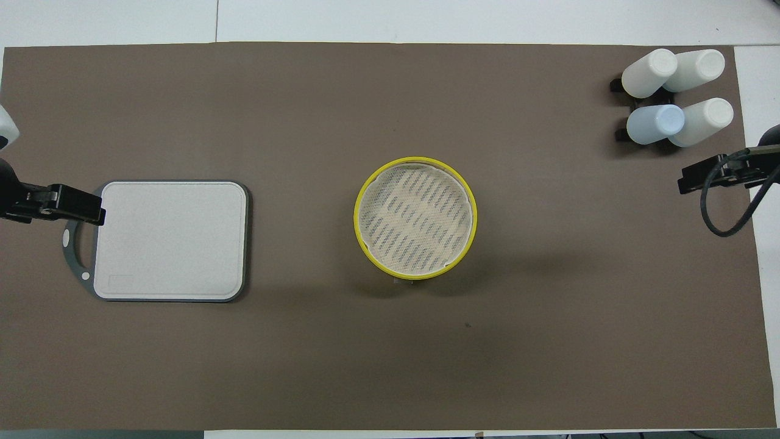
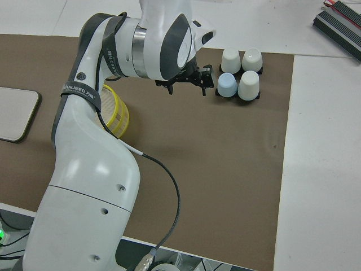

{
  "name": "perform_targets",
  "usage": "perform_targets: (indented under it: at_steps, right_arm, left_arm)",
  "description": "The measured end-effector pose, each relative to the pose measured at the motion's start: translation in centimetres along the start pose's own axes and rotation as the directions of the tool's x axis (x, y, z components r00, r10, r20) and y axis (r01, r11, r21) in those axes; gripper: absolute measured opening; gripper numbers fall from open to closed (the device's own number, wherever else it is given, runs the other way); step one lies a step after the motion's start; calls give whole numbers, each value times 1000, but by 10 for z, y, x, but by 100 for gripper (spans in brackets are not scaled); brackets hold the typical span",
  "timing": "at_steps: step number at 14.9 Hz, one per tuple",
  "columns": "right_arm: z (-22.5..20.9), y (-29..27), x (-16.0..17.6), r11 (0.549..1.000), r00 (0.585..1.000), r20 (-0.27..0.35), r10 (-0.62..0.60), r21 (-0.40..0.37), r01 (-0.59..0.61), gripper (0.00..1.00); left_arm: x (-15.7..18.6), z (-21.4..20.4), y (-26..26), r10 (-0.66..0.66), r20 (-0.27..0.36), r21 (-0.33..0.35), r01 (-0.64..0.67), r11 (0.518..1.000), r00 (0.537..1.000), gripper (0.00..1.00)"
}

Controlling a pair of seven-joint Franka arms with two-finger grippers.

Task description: Place bun in steamer

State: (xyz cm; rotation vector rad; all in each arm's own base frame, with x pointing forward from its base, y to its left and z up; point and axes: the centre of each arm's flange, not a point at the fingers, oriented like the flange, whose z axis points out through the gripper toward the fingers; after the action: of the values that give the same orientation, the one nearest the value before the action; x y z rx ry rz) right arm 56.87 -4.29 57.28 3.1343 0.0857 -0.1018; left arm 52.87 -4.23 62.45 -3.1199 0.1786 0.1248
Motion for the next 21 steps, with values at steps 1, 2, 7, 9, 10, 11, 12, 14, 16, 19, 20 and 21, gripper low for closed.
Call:
perform_targets:
  at_steps: [1,2,7,9,10,11,12,14,16,19,20,21]
  right_arm:
    - [0,0,0,1000,1000,0,0,-1,0,100]
    - [0,0,0,1000,1000,1,-1,-1,1,100]
    - [1,0,-1,1000,1000,9,-1,-1,1,100]
    - [1,0,-1,1000,1000,11,-1,0,1,100]
    - [1,0,-1,1000,1000,11,-1,0,1,100]
    - [1,0,-1,1000,1000,12,-1,0,1,100]
    - [1,0,-1,1000,1000,12,-1,0,1,100]
    - [1,0,-1,1000,1000,12,-1,0,1,100]
    - [1,0,-1,1000,1000,12,-1,0,1,100]
    - [1,0,-1,1000,1000,12,-1,0,1,100]
    - [1,0,-1,1000,1000,12,-1,0,1,100]
    - [1,0,-1,1000,1000,12,-1,0,1,100]
  left_arm:
    - [0,0,0,0,0,0,0,1000,1000,100]
    - [0,0,0,0,0,0,0,1000,1000,100]
    - [0,0,0,0,0,0,0,1000,1000,100]
    - [0,0,0,0,0,0,0,1000,1000,100]
    - [0,0,0,0,0,0,0,1000,1000,100]
    - [0,0,0,0,0,0,0,1000,1000,100]
    - [0,0,0,0,0,0,0,1000,1000,100]
    - [0,0,0,0,0,0,0,1000,1000,100]
    - [0,0,0,0,0,0,0,1000,1000,100]
    - [0,0,0,0,0,0,0,1000,1000,100]
    - [0,0,0,0,0,0,0,1000,1000,100]
    - [0,0,0,0,0,0,0,1000,1000,100]
